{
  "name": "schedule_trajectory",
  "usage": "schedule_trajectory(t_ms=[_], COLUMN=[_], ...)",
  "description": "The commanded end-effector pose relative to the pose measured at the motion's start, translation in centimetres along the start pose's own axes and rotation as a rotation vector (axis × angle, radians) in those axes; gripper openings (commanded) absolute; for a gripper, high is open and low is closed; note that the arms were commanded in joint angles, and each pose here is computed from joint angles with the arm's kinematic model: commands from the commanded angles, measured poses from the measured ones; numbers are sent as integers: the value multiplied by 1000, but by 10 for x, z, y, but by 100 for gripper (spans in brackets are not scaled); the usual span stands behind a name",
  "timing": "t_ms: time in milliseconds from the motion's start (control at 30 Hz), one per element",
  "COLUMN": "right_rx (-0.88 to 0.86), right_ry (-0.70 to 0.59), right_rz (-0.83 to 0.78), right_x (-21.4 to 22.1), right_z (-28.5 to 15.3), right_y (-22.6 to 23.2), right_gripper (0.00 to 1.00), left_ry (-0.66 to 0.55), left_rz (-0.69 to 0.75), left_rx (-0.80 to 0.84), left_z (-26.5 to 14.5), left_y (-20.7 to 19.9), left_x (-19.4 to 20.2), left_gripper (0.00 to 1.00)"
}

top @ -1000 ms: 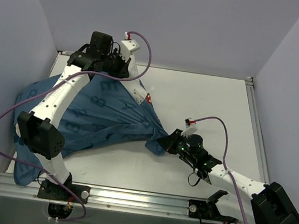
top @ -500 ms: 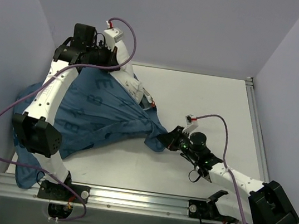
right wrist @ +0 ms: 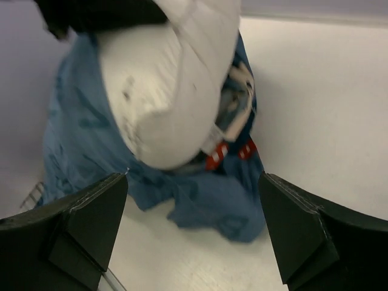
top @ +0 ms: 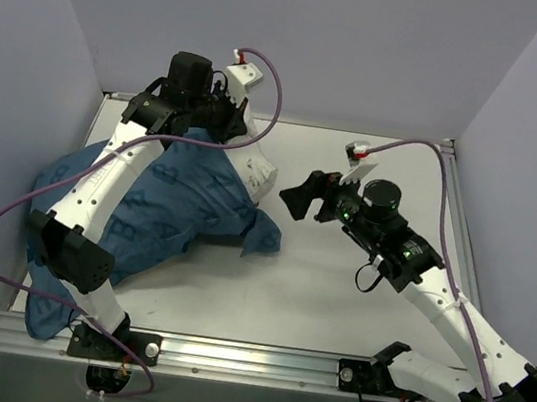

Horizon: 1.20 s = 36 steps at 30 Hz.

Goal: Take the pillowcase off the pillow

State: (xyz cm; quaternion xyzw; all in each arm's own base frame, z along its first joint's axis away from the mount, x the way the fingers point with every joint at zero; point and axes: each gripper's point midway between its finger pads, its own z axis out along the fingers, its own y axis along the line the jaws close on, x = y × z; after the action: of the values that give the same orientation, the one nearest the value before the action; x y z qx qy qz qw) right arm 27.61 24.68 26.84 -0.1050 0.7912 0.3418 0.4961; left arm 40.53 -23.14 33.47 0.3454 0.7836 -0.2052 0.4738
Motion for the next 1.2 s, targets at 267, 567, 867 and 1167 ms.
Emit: schedule_trajectory(t_ms=[267,567,867,1167], right_rx=[-150,-289,-354,-435], right_ry=[-79,-36,-51,-47], right_rz=[-24,7,102,196], right_x=[-65,-48,-36,-19], right_z=[57,87,93,105], right_y=[42,73,83,96], right_gripper=[95,100,100,100], left_ry=[-105,-105,-105,-111], left_rz=[47,52,62,62], left_rx=[19,35,48,62], left_z=[-12,-10,-6,-8], left_y=[-21,-27,-32,-37], left_x=[-34,-34,-36,-39], left_gripper=[2,2,2,2])
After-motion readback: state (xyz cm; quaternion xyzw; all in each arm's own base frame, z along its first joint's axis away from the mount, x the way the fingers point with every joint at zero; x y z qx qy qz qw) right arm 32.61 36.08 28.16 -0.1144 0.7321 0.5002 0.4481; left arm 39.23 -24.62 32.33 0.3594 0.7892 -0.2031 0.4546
